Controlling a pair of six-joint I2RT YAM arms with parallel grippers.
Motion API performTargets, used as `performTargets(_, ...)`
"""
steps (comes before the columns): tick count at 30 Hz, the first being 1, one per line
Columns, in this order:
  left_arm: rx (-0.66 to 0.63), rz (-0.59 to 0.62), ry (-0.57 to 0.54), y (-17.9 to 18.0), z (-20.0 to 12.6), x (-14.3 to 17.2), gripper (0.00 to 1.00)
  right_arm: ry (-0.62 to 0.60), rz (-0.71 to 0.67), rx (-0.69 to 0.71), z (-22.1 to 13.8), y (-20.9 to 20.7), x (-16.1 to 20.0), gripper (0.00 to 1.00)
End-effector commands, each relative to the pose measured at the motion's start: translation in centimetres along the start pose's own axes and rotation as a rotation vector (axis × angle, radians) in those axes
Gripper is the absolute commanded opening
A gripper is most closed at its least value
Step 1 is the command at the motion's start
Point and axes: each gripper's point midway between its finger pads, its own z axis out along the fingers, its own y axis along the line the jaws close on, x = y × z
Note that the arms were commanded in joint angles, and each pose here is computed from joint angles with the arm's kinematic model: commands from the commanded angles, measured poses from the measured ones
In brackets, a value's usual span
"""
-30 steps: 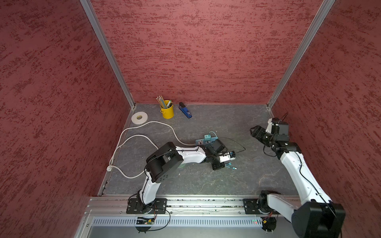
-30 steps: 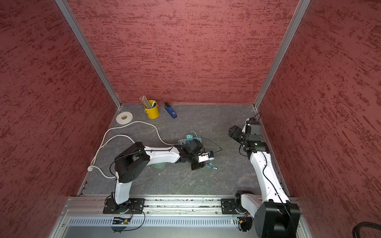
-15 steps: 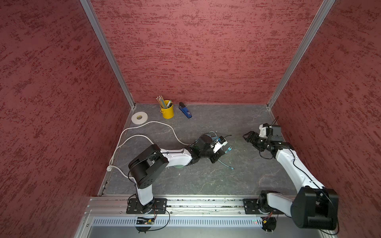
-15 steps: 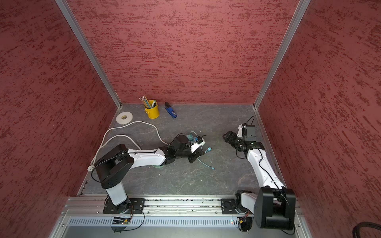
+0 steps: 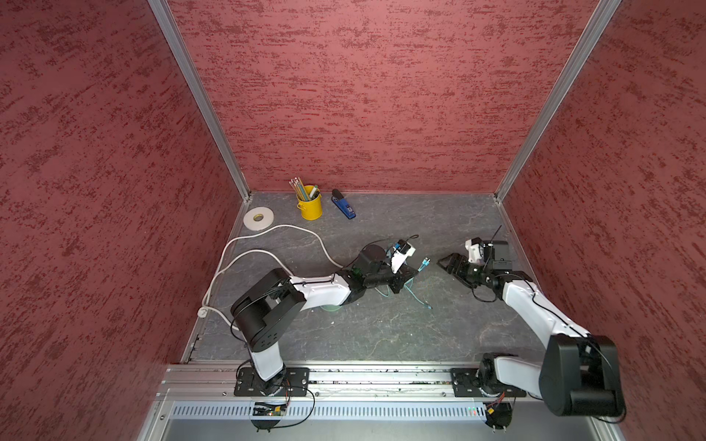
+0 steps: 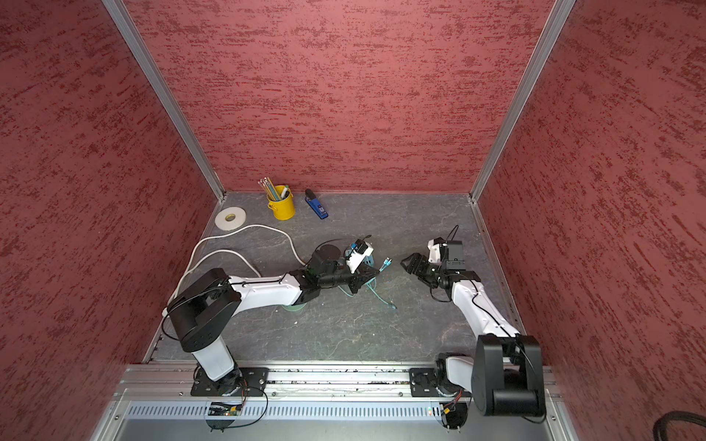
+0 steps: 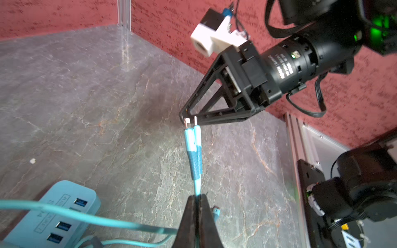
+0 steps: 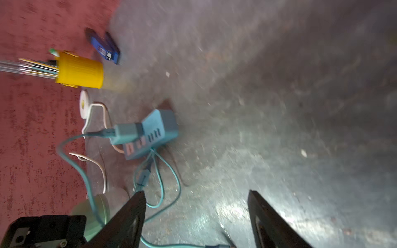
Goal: Charge the cordless meat grinders
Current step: Pick up the charging cable from the center of the board.
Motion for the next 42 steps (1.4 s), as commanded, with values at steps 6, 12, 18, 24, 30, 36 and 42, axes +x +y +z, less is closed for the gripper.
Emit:
performTargets(6,0.054,-0.163,-0.135,-0.6,-1.9,-4.7,0.00,-0.376,-0.563,-0.091,-4.8,8.1,-6.7,0.73)
performTargets(12,0.038,-0.267,-0.196,-0.1,-3.6,-7.3,0.00,-0.411,-0.964,-0.078,-4.1,9.8,-2.5,0.74)
performTargets(18,0.033,-0.316,-0.212,0.1,-4.5,-8.6,0.00,-0.333,-1.140,-0.164,-2.5,10.4,1.0,0.71)
performTargets(24,0.031,-0.328,-0.216,0.4,-4.8,-8.7,0.00,-0.241,-1.190,-0.279,-1.6,11.6,3.6,0.66)
performTargets(30,0.033,-0.329,-0.225,0.6,-5.0,-8.9,0.00,-0.165,-1.216,-0.275,-3.0,11.1,5.2,0.66)
performTargets(36,0.052,-0.324,-0.237,0.3,-5.3,-9.4,0.00,-0.076,-1.438,-0.267,-2.4,8.9,8.1,0.61)
performTargets(42,0.050,-0.319,-0.237,0.0,-5.8,-9.5,0.00,-0.107,-1.445,-0.255,-0.7,9.4,7.2,0.54)
